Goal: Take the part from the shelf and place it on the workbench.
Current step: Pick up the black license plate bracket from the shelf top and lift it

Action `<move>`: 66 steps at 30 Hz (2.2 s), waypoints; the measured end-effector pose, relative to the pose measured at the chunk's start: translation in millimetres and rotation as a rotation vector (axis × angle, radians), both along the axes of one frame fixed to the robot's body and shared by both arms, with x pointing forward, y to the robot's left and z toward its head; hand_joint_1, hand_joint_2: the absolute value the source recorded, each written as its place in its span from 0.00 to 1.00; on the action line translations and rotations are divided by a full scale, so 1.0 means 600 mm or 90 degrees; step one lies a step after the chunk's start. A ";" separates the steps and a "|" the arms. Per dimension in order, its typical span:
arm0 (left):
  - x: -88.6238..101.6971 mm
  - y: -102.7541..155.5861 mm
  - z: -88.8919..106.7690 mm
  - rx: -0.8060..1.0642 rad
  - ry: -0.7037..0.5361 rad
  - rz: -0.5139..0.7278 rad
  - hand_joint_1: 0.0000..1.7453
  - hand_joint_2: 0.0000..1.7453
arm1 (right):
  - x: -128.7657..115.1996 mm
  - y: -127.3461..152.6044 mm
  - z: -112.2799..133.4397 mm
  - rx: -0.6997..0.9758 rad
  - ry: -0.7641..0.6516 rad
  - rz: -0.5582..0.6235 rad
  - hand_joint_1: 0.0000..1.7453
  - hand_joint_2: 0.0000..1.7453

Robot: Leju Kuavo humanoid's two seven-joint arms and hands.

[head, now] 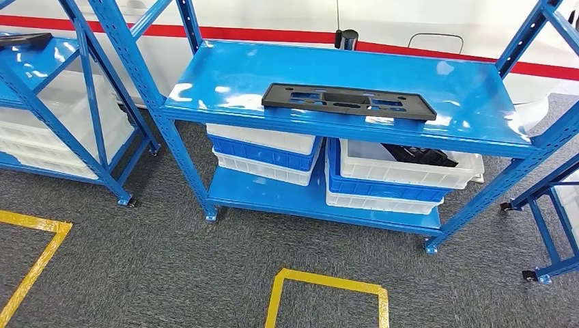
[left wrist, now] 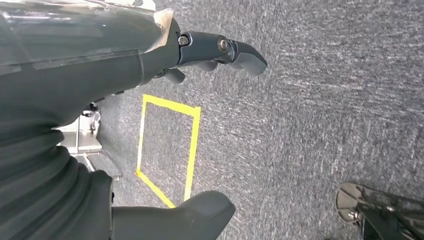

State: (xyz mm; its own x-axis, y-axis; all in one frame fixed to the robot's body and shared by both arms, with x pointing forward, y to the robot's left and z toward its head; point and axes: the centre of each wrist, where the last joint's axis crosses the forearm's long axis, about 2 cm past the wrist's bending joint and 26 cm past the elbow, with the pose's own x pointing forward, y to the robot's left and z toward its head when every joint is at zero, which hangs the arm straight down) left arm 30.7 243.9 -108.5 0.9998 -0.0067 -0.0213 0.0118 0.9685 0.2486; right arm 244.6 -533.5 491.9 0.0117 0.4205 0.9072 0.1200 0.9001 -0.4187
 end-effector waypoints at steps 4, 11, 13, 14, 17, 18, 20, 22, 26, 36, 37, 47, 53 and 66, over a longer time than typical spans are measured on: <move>0.002 -0.005 0.001 0.013 0.008 -0.002 0.00 1.00 | -0.024 0.035 0.052 -0.030 -0.012 0.024 0.00 1.00; 0.005 -0.015 0.002 0.035 0.024 -0.006 0.00 1.00 | -0.076 0.103 0.122 -0.088 -0.016 0.061 0.00 1.00; 0.006 -0.019 0.003 0.041 0.028 -0.007 0.00 1.00 | -0.092 0.122 0.137 -0.105 -0.014 0.069 0.00 0.50; 0.007 -0.021 0.003 0.044 0.030 -0.007 0.00 1.00 | -0.101 0.132 0.143 -0.114 -0.012 0.072 0.00 0.25; 0.008 -0.025 0.004 0.053 0.037 -0.009 0.00 1.00 | -0.126 0.162 0.158 -0.140 -0.004 0.082 0.00 0.00; 0.009 -0.027 0.004 0.056 0.039 -0.009 0.00 1.00 | -0.134 0.171 0.162 -0.149 0.000 0.084 0.00 0.00; 0.010 -0.030 0.005 0.063 0.042 -0.011 0.00 1.00 | -0.152 0.191 0.169 -0.168 0.008 0.088 0.00 0.25; 0.011 -0.033 0.005 0.069 0.047 -0.011 0.00 1.00 | -0.169 0.209 0.173 -0.185 0.019 0.089 0.00 0.75; 0.012 -0.038 0.007 0.082 0.055 -0.013 0.00 1.00 | -0.198 0.240 0.175 -0.212 0.047 0.086 0.00 1.00; 0.013 -0.045 0.008 0.092 0.064 -0.015 0.00 1.00 | -0.226 0.268 0.166 -0.235 0.077 0.087 0.00 1.00; 0.013 -0.046 0.008 0.092 0.065 -0.015 0.00 1.00 | -0.227 0.269 0.165 -0.236 0.077 0.088 0.00 1.00; 0.014 -0.046 0.008 0.091 0.065 -0.012 0.00 1.00 | -0.231 0.273 0.161 -0.243 0.078 0.096 0.00 1.00; 0.015 -0.047 0.008 0.091 0.065 -0.011 0.00 1.00 | -0.233 0.274 0.160 -0.244 0.078 0.097 0.00 1.00; 0.015 -0.047 0.008 0.091 0.065 -0.011 0.00 0.50 | -0.233 0.274 0.160 -0.244 0.078 0.097 0.00 1.00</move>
State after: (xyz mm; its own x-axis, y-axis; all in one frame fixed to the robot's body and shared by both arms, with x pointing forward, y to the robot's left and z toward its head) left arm 39.7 215.6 -103.5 0.9921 -0.0142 -0.1249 0.0610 0.9229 0.3801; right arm 104.8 -369.1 587.9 0.0204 0.7326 0.6804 -0.0737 0.6798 -0.7297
